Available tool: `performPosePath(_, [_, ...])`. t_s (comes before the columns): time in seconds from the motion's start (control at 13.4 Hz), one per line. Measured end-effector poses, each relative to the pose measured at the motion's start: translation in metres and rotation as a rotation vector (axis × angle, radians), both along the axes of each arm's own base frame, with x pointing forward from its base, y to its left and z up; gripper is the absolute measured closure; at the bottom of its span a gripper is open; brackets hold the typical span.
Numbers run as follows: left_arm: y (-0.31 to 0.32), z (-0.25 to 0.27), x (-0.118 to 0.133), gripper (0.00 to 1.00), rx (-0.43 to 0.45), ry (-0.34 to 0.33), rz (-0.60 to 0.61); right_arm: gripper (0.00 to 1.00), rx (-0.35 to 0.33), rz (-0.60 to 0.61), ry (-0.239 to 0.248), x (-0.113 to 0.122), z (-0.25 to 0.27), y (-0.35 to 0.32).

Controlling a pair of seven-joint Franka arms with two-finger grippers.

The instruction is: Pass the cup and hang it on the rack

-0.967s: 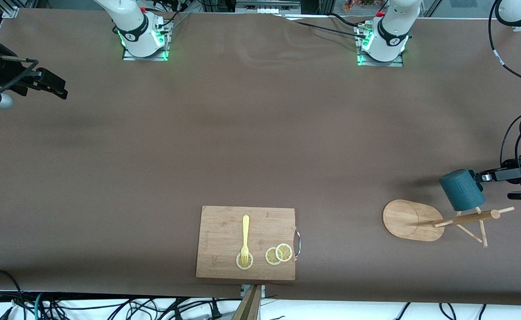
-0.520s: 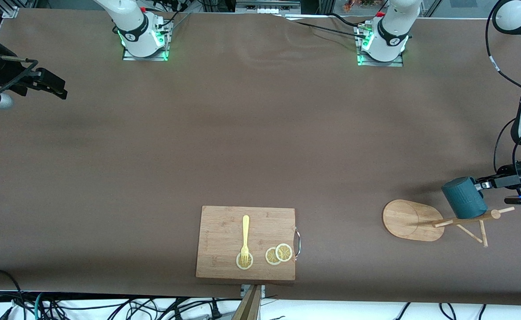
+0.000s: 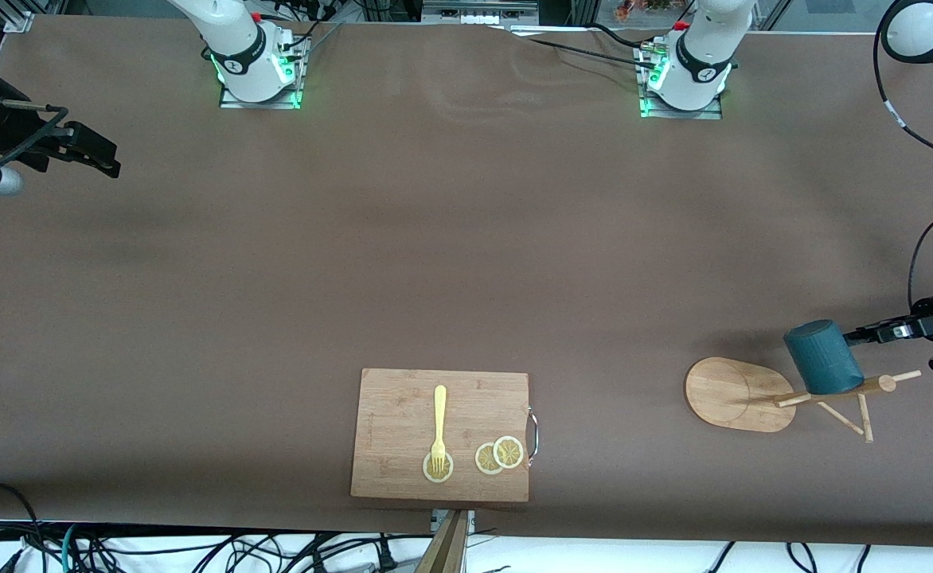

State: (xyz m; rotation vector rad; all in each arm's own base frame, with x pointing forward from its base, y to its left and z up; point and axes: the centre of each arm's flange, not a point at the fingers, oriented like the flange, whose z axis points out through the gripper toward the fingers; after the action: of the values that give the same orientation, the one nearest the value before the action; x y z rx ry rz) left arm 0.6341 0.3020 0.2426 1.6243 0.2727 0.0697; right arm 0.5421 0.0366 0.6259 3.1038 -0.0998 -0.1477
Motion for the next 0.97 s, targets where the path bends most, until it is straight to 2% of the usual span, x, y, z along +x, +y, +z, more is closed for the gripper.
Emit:
performPosePath(0.07, [0.004,0.006,-0.004,0.05,0.035,0.007,-0.043,0.0,0.0,0.0,0.0,0.0,0.0,0.0])
performPosePath(0.15, [0.009,0.013,-0.009,0.0,0.08,0.026,-0.081,0.0,0.0,0.0,0.0,0.0,0.0,0.0])
performPosePath(0.59, [0.012,0.102,-0.026,0.0,0.471,0.116,-0.287,0.0,0.0,0.0,0.0,0.0,0.0,0.0])
performPosePath(0.82, [-0.047,0.158,-0.01,0.0,0.721,0.149,-0.435,0.0,0.0,-0.001,0.0,0.0,0.0,0.0])
performPosePath(0.97, [-0.11,0.2,0.004,0.0,0.881,0.216,-0.483,0.0,0.0,-0.001,0.0,0.0,0.0,-0.001])
